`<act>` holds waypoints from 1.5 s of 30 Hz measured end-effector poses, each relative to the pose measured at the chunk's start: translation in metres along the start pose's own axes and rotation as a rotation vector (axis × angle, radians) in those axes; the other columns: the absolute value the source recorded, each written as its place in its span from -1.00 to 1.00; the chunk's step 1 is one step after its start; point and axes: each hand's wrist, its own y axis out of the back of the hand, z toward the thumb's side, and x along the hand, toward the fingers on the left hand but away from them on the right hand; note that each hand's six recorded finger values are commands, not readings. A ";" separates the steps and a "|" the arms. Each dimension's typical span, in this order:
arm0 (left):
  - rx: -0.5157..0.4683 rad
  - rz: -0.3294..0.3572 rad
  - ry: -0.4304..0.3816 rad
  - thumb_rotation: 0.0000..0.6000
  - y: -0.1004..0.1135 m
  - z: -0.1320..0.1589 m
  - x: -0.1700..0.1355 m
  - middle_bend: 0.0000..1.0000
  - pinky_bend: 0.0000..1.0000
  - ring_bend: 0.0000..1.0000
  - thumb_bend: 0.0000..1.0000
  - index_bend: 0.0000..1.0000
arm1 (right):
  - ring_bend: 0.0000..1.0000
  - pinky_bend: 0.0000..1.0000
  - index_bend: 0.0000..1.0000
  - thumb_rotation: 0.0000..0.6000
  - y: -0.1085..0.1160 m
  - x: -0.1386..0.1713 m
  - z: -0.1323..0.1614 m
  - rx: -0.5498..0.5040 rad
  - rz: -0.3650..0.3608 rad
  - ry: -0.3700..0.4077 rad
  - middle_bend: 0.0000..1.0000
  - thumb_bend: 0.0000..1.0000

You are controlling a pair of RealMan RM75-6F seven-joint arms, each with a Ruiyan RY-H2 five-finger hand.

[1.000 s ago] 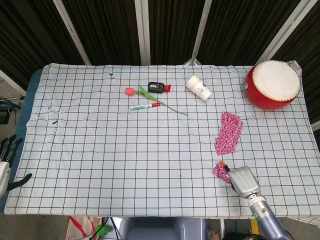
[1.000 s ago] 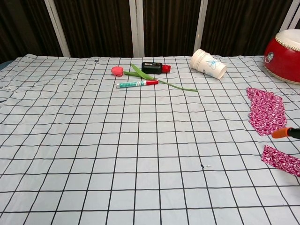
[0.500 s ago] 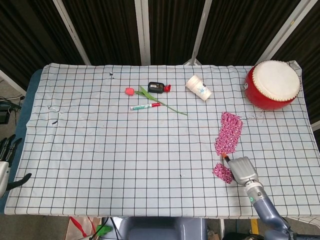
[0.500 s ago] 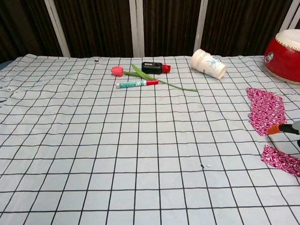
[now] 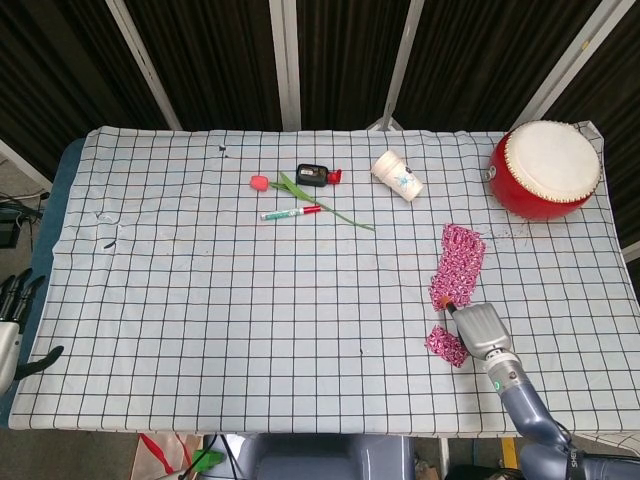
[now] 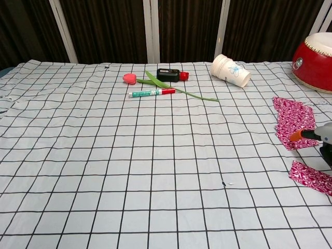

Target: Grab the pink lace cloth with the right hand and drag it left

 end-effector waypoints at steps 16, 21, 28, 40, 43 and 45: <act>-0.001 0.001 -0.003 1.00 0.001 0.001 -0.001 -1.00 -0.98 -1.00 -0.51 -0.81 | 0.58 0.24 -0.69 1.00 -0.006 -0.004 0.008 0.042 0.026 0.009 0.62 0.73; -0.004 0.001 -0.005 1.00 0.001 0.001 -0.001 -1.00 -0.98 -1.00 -0.51 -0.81 | 0.58 0.24 -0.69 1.00 -0.004 -0.002 0.024 0.063 0.023 0.044 0.62 0.73; -0.006 0.001 -0.009 1.00 0.001 0.001 -0.001 -1.00 -0.98 -1.00 -0.51 -0.81 | 0.58 0.24 -0.69 1.00 0.003 -0.005 0.052 0.094 0.012 0.091 0.62 0.73; -0.016 0.008 -0.002 1.00 0.004 -0.002 -0.002 -1.00 -0.98 -1.00 -0.51 -0.81 | 0.59 0.24 -0.69 1.00 0.022 -0.018 0.089 0.120 0.001 0.126 0.62 0.73; -0.018 0.010 -0.002 1.00 0.005 -0.003 -0.002 -1.00 -0.98 -1.00 -0.51 -0.81 | 0.59 0.24 -0.69 1.00 0.025 -0.018 0.093 0.116 -0.004 0.129 0.62 0.73; -0.020 0.011 -0.001 1.00 0.005 -0.003 -0.002 -1.00 -0.98 -1.00 -0.51 -0.81 | 0.59 0.24 -0.69 1.00 0.027 -0.018 0.094 0.111 -0.009 0.128 0.62 0.73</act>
